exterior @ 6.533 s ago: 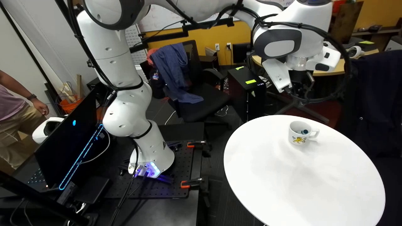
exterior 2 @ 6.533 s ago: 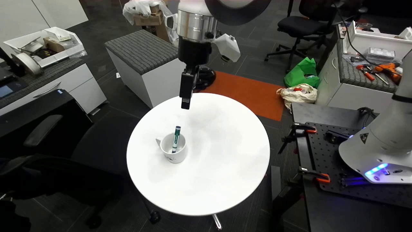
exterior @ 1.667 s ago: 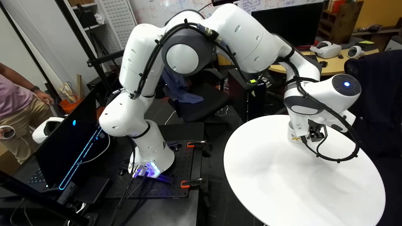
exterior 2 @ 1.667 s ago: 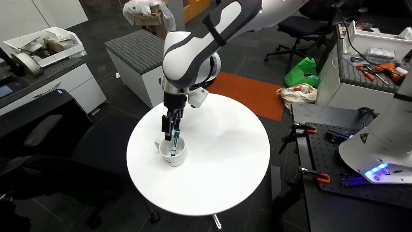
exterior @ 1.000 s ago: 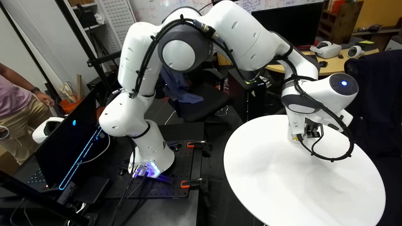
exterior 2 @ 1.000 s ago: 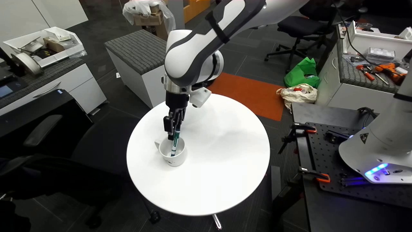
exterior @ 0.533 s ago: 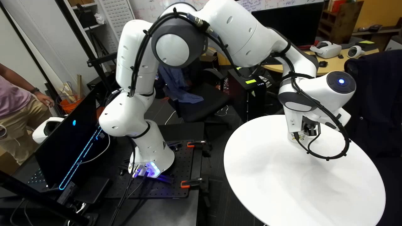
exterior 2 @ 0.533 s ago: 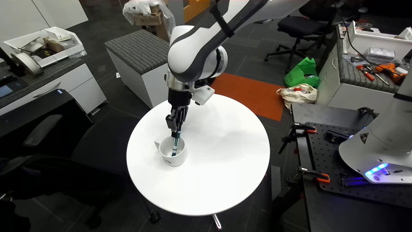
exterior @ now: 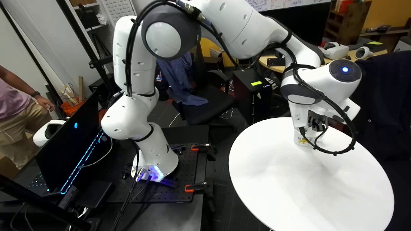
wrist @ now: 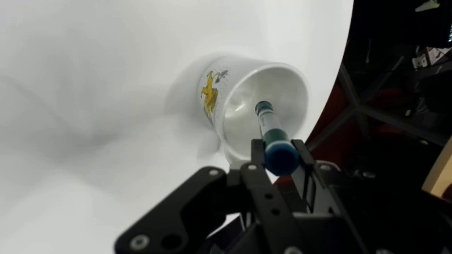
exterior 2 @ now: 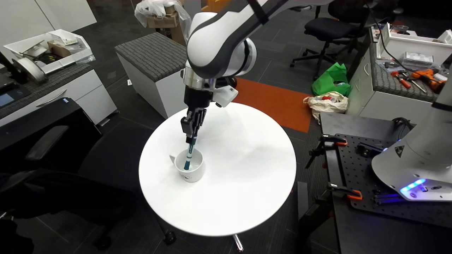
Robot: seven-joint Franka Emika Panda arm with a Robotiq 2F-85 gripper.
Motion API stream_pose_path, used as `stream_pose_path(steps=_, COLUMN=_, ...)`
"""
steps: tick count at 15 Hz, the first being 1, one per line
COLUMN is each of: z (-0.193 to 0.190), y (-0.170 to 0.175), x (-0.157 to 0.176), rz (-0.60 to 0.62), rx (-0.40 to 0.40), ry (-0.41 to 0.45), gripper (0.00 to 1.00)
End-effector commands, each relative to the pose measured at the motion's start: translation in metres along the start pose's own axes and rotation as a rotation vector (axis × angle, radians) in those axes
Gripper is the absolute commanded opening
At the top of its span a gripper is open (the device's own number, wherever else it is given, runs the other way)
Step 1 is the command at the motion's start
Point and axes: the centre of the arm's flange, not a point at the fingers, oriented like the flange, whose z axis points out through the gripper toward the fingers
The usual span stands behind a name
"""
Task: Take the marker out of the white mug
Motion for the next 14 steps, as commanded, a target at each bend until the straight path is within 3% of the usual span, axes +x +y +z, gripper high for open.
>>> stream_pose_path(steps=1, z=-0.05, y=-0.033, x=-0.022, rz=-0.003, rx=0.008, ry=0.093, gripper=0.06)
stream_pose_path(steps=6, z=-0.116, y=-0.056, x=-0.04, rz=0.008, rx=-0.025, ry=0.197, gripper=0.06)
stream_pose_path(steps=10, z=-0.15, y=-0.054, x=-0.053, rz=0.054, rx=-0.164, ry=0.313, gripper=0.06)
stream_pose_path(steps=14, z=-0.157, y=-0.043, x=-0.062, rz=0.117, rx=-0.362, ry=0.382, gripper=0.06)
